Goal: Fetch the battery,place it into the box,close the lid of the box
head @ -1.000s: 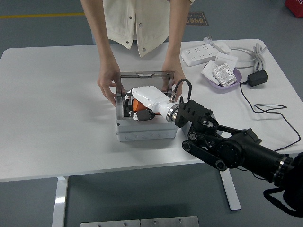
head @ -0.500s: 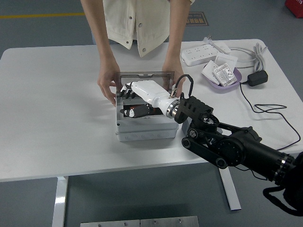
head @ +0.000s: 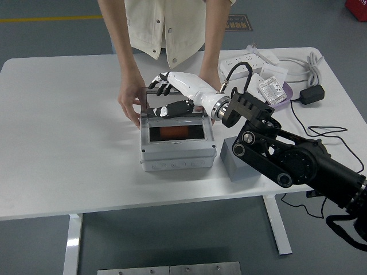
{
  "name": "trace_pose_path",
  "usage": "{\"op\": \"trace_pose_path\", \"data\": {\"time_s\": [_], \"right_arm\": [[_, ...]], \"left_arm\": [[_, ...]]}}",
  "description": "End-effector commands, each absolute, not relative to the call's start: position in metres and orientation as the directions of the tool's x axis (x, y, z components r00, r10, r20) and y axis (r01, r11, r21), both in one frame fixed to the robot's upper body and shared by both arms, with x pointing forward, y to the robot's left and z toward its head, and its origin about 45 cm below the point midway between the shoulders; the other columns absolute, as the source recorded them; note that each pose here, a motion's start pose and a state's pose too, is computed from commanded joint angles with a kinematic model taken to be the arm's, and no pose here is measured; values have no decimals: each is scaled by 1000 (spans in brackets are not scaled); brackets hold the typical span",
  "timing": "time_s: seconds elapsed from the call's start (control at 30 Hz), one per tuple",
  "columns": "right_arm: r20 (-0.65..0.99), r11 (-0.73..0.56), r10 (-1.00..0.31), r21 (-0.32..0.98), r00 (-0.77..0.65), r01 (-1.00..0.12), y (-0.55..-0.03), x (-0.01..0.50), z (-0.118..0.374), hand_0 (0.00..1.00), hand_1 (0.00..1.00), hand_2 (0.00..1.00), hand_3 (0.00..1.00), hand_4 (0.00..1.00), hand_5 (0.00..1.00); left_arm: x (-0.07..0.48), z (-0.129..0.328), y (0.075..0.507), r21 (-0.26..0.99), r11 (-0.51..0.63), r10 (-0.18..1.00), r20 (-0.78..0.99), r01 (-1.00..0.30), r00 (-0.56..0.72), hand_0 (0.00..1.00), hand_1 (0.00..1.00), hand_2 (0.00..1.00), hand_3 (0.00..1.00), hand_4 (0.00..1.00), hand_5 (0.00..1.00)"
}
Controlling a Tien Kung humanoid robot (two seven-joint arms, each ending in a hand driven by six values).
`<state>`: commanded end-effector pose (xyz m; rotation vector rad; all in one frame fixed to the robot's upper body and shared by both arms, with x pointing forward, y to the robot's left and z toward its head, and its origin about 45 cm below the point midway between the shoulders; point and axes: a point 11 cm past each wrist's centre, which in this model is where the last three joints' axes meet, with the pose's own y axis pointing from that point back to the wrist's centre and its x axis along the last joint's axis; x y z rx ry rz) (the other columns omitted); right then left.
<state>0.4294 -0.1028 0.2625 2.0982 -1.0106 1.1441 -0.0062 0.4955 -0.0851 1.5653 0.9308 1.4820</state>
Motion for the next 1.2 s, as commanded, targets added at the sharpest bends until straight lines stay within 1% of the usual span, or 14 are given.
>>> {"op": "trace_pose_path", "data": {"time_s": [0.23,0.67,0.9,1.17,1.2], "right_arm": [[862,-553,-354,121,364,-824,-109,445,269,705,590,626,729,874,496],[837,-527,-365,175,407,-832,-114,456,240,703,587,625,734,870,500],[844,-528,-363,162,394,-833,-115,456,247,703,588,625,731,868,502],[854,-550,-327,176,405,-817,-110,448,251,707,589,623,734,870,511],[855,-554,-323,177,406,-814,-109,447,252,692,580,621,735,870,509]], "left_arm": [[-5,-85,496,901,-433,899,433,0,63,608,744,573,530,169,2],[2,-84,498,902,-432,899,432,-12,72,607,745,574,532,166,2],[1,-83,499,900,-436,897,436,-11,71,608,745,575,532,167,2],[0,-84,497,901,-433,899,433,-10,69,608,745,575,532,167,2],[-1,-84,497,901,-433,899,433,-8,69,607,745,575,531,163,2]]}}
